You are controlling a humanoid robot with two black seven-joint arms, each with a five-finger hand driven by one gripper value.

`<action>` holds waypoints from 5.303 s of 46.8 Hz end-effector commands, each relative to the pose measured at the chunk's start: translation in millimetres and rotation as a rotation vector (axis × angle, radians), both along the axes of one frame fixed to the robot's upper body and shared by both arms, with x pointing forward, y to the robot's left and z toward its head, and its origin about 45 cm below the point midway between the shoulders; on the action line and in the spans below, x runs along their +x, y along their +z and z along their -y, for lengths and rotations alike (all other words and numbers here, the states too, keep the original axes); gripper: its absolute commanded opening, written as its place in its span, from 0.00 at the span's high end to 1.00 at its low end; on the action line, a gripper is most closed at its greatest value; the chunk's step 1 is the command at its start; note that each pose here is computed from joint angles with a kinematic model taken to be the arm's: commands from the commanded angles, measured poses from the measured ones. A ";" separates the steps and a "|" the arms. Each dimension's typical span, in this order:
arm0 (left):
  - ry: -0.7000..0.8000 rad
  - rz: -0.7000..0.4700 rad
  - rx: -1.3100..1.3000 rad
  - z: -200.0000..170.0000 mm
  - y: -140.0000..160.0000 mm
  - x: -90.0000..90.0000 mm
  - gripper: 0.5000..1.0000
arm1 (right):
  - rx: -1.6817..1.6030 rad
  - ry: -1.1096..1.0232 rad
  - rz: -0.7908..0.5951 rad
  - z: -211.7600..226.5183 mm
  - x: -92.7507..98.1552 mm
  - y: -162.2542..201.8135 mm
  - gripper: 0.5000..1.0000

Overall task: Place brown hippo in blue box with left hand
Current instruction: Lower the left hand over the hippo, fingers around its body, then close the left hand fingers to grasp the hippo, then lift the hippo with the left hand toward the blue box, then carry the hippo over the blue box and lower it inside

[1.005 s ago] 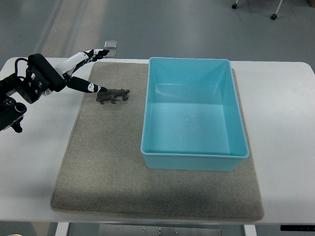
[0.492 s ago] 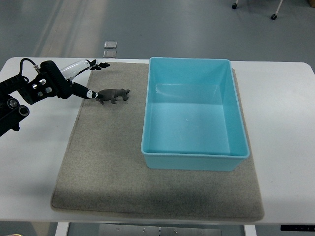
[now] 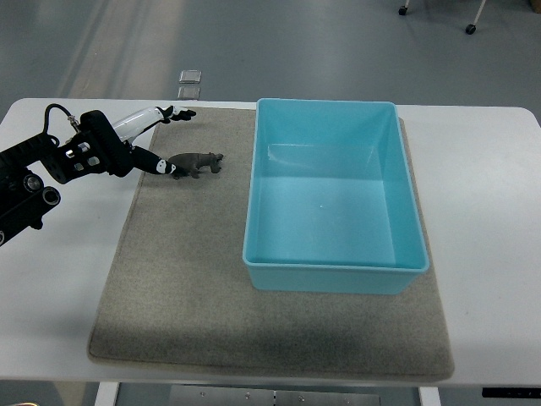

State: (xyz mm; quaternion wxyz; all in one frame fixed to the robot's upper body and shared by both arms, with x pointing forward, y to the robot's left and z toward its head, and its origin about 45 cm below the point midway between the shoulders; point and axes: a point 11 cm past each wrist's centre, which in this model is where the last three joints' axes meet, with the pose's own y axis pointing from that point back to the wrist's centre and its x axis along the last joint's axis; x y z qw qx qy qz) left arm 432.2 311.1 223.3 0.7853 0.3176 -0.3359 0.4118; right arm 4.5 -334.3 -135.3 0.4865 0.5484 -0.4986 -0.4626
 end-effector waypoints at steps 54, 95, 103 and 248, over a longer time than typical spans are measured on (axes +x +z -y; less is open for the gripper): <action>-0.041 0.075 0.164 1.5 0.9 6.3 0.20 | 0.000 -0.002 0.000 0.0 0.1 0.0 0.13; -0.049 0.066 0.165 12.4 -11.4 6.0 0.38 | 0.000 0.000 0.000 0.0 0.0 0.0 0.13; -0.055 0.064 0.165 15.8 -13.8 5.7 0.47 | 0.000 0.000 0.000 0.0 0.0 0.0 0.13; -0.569 0.055 0.015 224.8 28.1 -33.1 1.00 | 0.000 0.000 0.000 0.0 0.0 0.0 0.13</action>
